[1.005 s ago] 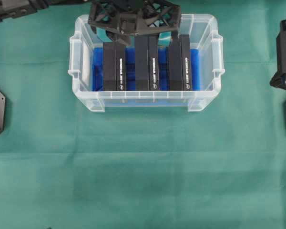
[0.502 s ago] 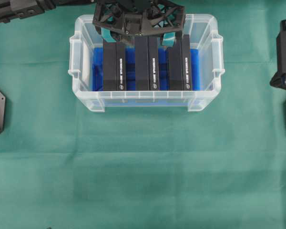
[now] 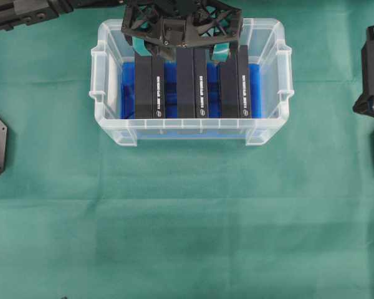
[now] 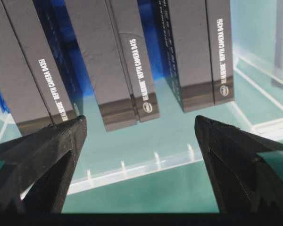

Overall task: Take the box out of the case with the left arm.
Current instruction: 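Move the open left gripper over the middle black box, then lower the left gripper around the middle box and close on it, then lift the middle box up out of the case with the left gripper, then carry the box toward the front and lower it onto the table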

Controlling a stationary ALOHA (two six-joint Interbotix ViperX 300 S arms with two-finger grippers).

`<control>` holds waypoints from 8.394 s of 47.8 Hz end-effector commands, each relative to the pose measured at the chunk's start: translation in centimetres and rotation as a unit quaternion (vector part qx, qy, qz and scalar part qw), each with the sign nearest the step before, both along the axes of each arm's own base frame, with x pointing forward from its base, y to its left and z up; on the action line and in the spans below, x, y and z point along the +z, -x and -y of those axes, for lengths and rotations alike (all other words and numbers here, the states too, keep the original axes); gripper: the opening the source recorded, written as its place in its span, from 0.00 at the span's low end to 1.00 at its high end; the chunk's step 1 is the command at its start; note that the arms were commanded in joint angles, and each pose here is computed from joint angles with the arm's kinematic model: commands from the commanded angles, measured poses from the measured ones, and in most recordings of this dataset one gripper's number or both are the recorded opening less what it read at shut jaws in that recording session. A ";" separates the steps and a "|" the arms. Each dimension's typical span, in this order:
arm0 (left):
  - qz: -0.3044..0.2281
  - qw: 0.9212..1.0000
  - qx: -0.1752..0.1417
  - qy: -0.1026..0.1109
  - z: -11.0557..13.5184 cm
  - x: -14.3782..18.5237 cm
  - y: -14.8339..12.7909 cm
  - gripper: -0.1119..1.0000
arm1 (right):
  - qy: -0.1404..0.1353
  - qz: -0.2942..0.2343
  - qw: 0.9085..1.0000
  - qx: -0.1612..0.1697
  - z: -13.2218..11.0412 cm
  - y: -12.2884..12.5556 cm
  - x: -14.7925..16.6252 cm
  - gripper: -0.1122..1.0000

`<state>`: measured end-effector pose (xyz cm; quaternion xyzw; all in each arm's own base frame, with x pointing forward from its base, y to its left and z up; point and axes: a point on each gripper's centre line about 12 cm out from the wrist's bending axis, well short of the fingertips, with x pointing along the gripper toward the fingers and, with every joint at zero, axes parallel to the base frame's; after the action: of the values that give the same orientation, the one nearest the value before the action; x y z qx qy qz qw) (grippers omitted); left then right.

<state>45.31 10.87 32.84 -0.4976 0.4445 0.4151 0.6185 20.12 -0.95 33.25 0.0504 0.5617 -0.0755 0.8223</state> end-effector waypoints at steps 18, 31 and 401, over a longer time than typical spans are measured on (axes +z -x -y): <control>0.014 1.000 -0.003 -0.003 0.4 1.0 0.0 0.98 | 0.001 0.008 1.000 0.000 0.0 -0.1 0.5 0.12; 0.001 1.000 0.004 0.003 0.6 -0.1 0.0 0.98 | 0.001 0.008 1.000 0.000 0.0 -0.1 0.5 0.12; 0.019 0.993 0.090 0.074 19.3 6.1 0.6 0.64 | 0.036 0.005 0.999 -0.004 0.8 -0.1 0.5 0.12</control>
<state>45.92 -8.09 35.90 -0.5681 0.4322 0.4509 0.5358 20.17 -1.74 33.32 0.0243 0.5595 -0.0983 0.8226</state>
